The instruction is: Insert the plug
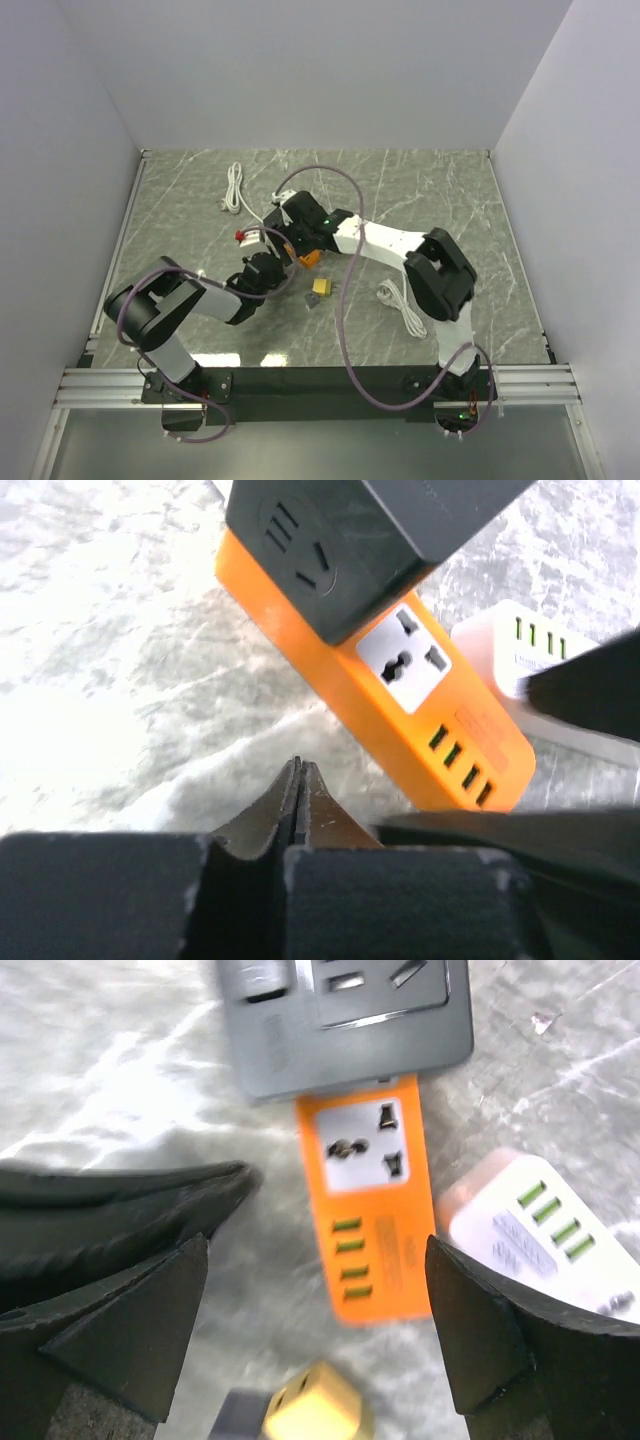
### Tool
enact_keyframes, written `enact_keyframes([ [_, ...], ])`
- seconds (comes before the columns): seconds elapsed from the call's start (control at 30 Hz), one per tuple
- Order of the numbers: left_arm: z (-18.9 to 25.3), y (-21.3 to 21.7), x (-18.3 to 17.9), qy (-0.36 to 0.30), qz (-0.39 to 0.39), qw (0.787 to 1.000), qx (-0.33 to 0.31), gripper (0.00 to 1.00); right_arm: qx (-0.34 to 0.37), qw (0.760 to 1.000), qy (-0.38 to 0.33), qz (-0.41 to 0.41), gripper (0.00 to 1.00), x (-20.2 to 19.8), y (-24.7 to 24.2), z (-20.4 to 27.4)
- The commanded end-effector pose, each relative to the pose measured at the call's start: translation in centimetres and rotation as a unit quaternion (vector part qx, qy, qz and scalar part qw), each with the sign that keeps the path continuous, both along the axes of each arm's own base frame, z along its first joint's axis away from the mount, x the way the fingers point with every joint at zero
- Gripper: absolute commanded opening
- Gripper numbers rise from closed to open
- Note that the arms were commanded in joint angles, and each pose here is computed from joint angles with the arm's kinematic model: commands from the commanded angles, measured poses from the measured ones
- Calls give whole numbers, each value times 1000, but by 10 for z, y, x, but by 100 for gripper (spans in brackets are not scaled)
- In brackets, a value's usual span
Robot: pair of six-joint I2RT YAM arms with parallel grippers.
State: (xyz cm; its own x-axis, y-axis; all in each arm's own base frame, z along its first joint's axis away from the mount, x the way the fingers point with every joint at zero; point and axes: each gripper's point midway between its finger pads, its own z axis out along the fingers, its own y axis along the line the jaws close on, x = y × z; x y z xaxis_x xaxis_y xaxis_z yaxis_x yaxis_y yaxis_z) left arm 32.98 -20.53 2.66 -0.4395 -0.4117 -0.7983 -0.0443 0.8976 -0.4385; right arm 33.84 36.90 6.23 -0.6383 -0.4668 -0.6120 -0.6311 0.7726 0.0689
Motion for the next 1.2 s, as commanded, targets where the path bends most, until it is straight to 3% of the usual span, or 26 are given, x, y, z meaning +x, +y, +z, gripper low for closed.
enact_keyframes([
  [0.0,10,4,-8,-10,-14,1000,6,0,97,992,-87,-6,95,6,16,88],
  [0.23,26,16,-25,-23,-25,999,3,1,105,983,-144,-38,96,0,-18,130],
  [0.47,64,46,-45,-67,2,998,-14,1,142,978,-138,-59,95,-43,-59,124],
  [0.57,78,71,-54,-77,48,996,-25,9,164,976,-132,-61,91,-64,-65,113],
  [0.7,91,85,-67,-88,63,993,-43,39,176,974,-132,-61,81,-85,-71,99],
  [0.8,106,79,-72,-109,36,991,-63,49,188,973,-121,-59,70,-100,-70,86],
  [1.17,111,45,-75,-143,-60,986,-60,51,162,983,-73,-51,64,-134,-54,21],
])
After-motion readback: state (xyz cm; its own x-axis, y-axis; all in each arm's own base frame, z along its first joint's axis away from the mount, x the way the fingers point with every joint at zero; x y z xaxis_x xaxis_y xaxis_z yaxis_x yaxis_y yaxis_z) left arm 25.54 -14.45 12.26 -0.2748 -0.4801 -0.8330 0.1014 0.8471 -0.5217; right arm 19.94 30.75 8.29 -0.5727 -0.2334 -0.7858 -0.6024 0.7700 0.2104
